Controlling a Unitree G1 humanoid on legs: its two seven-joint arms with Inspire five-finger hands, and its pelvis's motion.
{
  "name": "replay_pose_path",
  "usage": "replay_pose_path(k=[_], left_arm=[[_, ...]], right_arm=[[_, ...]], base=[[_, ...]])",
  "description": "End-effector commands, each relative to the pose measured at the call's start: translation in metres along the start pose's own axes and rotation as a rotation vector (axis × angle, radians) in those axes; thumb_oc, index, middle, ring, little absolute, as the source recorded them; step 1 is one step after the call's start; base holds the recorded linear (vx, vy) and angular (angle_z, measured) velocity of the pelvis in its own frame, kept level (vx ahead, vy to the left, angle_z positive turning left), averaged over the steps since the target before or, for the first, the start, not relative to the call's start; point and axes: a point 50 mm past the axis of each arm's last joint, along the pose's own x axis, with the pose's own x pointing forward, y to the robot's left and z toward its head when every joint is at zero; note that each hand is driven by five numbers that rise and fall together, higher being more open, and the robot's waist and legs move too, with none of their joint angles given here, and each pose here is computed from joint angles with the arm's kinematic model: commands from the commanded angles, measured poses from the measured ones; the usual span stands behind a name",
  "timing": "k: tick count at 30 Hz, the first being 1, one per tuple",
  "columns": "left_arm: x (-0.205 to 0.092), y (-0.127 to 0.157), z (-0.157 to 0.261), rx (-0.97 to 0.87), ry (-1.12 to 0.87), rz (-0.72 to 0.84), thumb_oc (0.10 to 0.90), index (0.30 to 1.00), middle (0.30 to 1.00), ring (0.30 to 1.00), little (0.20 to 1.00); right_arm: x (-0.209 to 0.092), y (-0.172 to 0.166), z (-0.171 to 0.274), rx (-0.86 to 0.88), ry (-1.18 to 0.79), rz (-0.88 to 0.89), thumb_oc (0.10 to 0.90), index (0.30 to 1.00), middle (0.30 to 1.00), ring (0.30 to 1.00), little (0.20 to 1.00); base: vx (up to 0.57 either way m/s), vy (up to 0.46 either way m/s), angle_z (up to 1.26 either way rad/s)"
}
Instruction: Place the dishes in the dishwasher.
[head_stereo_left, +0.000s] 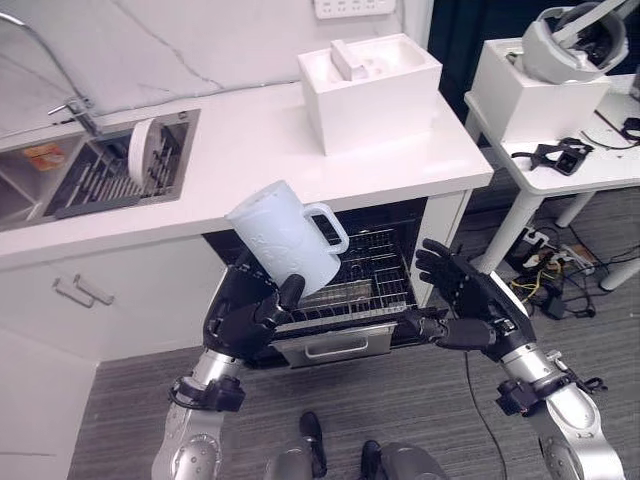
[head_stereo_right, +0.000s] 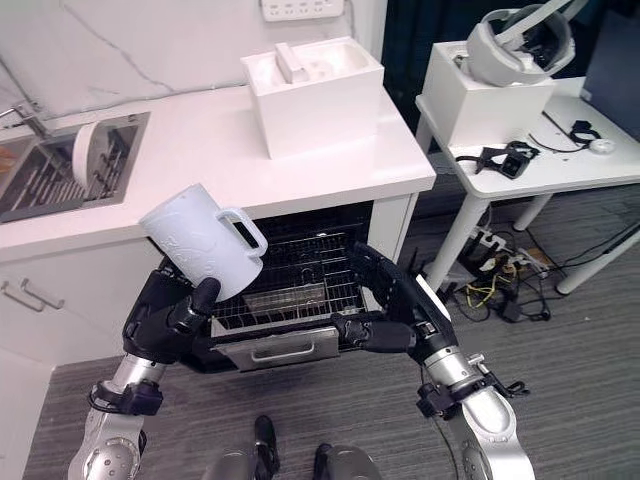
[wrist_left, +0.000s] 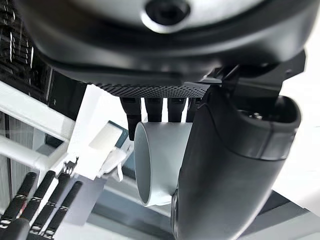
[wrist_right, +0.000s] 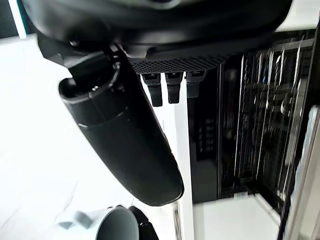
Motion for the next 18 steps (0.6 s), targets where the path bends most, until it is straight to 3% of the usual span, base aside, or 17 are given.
replay_pose_path(k=[1, 8, 14, 18], left_arm=[[0.022, -0.015, 0.035, 0.087, -0.193, -0.126, 0.400, 0.300, 0.300, 0.300, 0.300], [0.025, -0.020, 0.040, 0.101, -0.211, -0.133, 0.400, 0.300, 0.300, 0.300, 0.300], [0.031, -0.029, 0.059, 0.345, -0.269, -0.136, 0.400, 0.300, 0.300, 0.300, 0.300], [0.033, -0.032, 0.061, 0.400, -0.252, -0.173, 0.400, 0.300, 0.300, 0.300, 0.300]], right_arm=[[0.004, 0.002, 0.041, 0.005, -0.277, -0.021, 0.800, 0.900, 0.900, 0.900, 0.900], [0.006, 0.010, 0.045, 0.024, -0.329, -0.062, 0.800, 0.900, 0.900, 0.900, 0.900], [0.010, 0.009, 0.042, 0.056, -0.279, -0.064, 0.800, 0.900, 0.900, 0.900, 0.900], [0.013, 0.009, 0.044, 0.073, -0.285, -0.049, 0.800, 0.900, 0.900, 0.900, 0.900]], base=[[0.14, 0.174, -0.07], [0.12, 0.185, 0.06], [0.11, 0.180, 0.07], [0.09, 0.145, 0.02]])
